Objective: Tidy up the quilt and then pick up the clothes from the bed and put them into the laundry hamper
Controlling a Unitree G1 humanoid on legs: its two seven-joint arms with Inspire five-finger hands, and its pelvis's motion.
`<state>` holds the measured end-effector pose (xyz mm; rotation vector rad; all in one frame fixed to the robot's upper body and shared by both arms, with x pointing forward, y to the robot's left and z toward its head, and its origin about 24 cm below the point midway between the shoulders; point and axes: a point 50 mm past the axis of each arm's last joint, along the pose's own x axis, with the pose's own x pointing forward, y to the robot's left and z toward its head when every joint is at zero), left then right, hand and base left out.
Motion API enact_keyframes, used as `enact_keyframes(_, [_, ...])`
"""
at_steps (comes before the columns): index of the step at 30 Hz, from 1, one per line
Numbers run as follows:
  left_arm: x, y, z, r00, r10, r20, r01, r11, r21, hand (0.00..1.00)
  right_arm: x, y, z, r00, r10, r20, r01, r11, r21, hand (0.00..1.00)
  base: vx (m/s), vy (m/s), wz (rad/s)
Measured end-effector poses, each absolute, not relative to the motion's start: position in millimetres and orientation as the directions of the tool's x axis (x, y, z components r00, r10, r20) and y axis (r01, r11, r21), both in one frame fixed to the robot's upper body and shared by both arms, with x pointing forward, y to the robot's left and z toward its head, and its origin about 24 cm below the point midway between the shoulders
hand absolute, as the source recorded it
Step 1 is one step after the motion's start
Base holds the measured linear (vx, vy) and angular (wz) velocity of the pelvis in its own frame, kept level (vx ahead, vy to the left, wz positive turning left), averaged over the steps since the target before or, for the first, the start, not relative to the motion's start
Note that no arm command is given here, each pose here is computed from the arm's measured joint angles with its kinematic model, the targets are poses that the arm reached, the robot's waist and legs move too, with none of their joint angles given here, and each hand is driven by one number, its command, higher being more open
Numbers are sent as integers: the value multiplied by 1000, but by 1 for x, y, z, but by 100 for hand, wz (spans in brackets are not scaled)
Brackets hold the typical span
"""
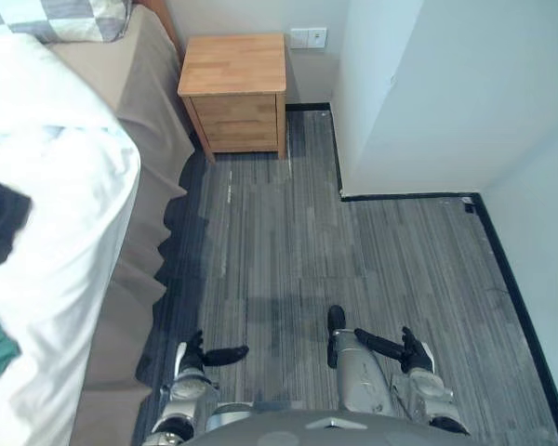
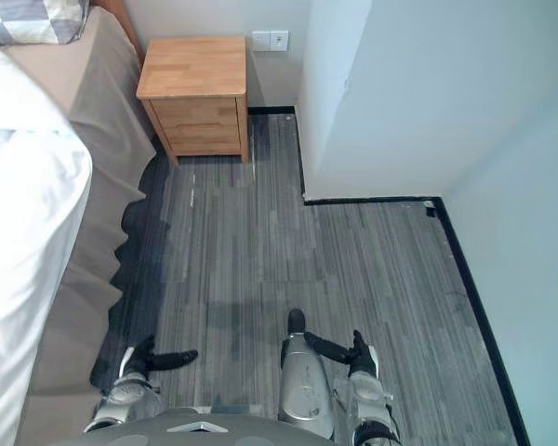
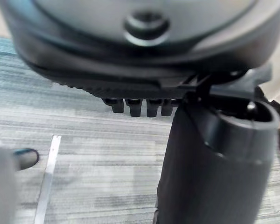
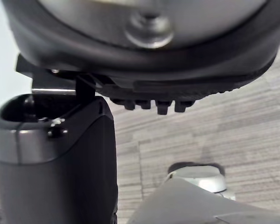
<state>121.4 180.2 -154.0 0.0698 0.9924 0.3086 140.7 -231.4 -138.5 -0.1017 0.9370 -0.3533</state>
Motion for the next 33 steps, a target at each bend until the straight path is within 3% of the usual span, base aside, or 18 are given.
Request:
enact_keyframes(6, [122,187,-149,515,344,-785,-404,905,131,100,112,-238,-150,415,-392,-821,193,920,-341,100,445,-358,31])
enact_keyframes(11, [126,183,-147,540,340,-770,-402,908,119,100,97,-240,-154,368,-395,-842,142,919,-368,100,439,-73,17])
enact_keyframes(13, [124,195,-146,534,362,-764,-397,905,151,100,89,-222,-160,347,-357,-868,134,934,-331,100,590,-45,98])
enact_keyframes(18, [120,199,-149,502,364,-785,-401,902,162,100,89,-214,-162,352,-333,-875,101,943,-318,100,511,-18,92])
enact_keyframes(24, [118,197,-152,508,303,-806,-224,950,217,100,116,-214,-149,495,-331,-803,93,939,-330,100,356,-210,93])
enact_keyframes(31, [122,197,-151,523,292,-801,-181,956,230,100,114,-211,-152,474,-320,-820,139,947,-288,100,174,-523,112])
enact_keyframes(33, [117,180,-155,506,258,-823,-196,964,182,100,122,-226,-147,485,-347,-803,122,936,-331,100,167,-510,77])
